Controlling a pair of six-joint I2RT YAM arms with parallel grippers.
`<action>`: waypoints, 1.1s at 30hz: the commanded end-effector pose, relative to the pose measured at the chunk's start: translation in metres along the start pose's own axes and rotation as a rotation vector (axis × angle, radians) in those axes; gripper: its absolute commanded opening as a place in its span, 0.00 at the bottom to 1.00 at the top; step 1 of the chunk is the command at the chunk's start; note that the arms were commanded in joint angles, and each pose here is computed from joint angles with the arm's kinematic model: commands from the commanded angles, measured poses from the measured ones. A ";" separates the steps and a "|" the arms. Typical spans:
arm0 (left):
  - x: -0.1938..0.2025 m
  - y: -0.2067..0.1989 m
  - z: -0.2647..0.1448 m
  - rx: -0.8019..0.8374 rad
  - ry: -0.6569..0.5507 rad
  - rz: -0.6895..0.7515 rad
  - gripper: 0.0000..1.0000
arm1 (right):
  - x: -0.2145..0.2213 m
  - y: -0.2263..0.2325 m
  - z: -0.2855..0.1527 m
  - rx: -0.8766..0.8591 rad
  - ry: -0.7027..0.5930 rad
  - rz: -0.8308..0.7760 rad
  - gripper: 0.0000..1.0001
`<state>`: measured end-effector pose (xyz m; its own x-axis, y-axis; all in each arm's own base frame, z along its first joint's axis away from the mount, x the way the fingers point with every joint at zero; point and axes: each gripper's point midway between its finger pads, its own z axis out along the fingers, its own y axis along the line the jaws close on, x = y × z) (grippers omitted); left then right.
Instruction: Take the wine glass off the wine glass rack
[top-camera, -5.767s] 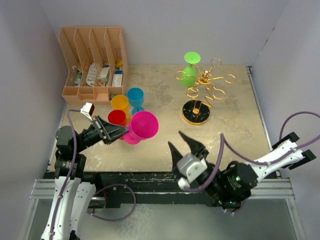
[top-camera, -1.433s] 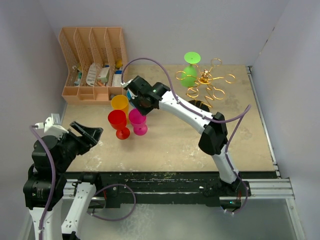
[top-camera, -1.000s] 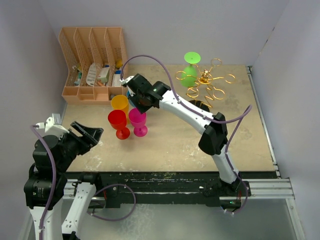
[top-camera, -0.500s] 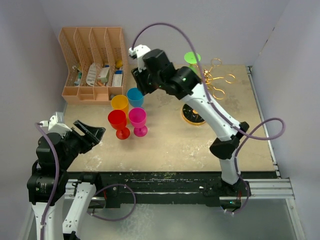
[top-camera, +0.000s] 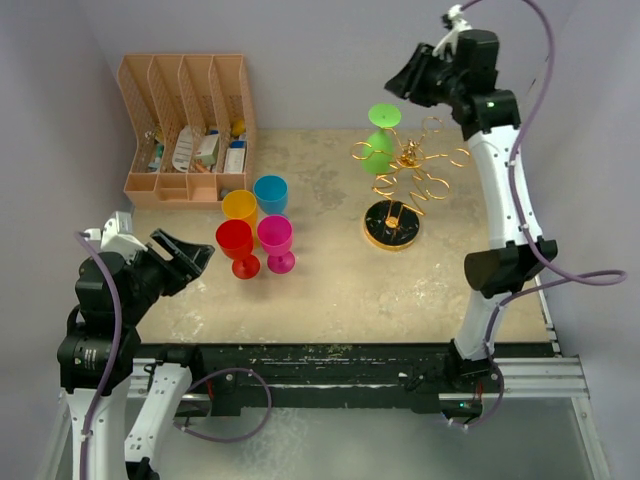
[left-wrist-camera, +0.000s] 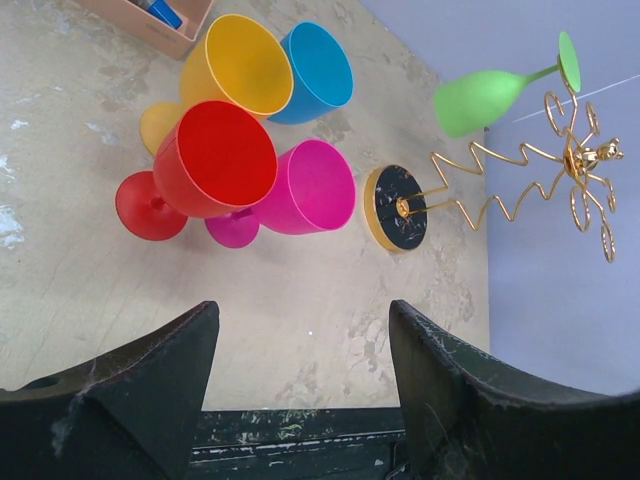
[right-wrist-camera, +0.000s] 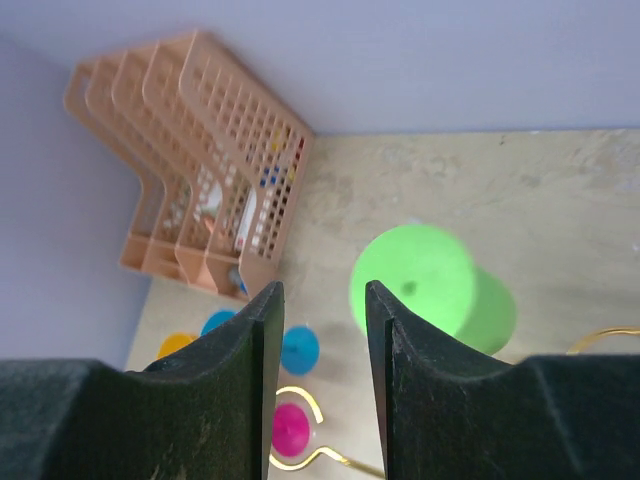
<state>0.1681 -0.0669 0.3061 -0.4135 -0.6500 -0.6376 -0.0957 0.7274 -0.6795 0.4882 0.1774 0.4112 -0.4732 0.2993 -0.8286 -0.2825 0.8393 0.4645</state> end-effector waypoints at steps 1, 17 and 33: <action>-0.010 -0.011 0.002 0.045 -0.028 0.034 0.72 | -0.046 0.012 -0.022 -0.145 -0.107 0.095 0.42; -0.005 -0.008 0.013 0.042 0.008 0.040 0.72 | -0.013 -0.075 -0.015 -0.046 0.009 0.228 0.42; 0.000 -0.004 0.016 0.031 0.025 0.035 0.72 | 0.023 -0.092 0.013 -0.071 0.120 0.218 0.38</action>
<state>0.1763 -0.0715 0.2979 -0.4486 -0.6362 -0.6276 -0.0910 0.7312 -0.6761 0.5104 0.1092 0.3450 -0.6290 0.4517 -0.6327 -0.1653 0.7176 0.6766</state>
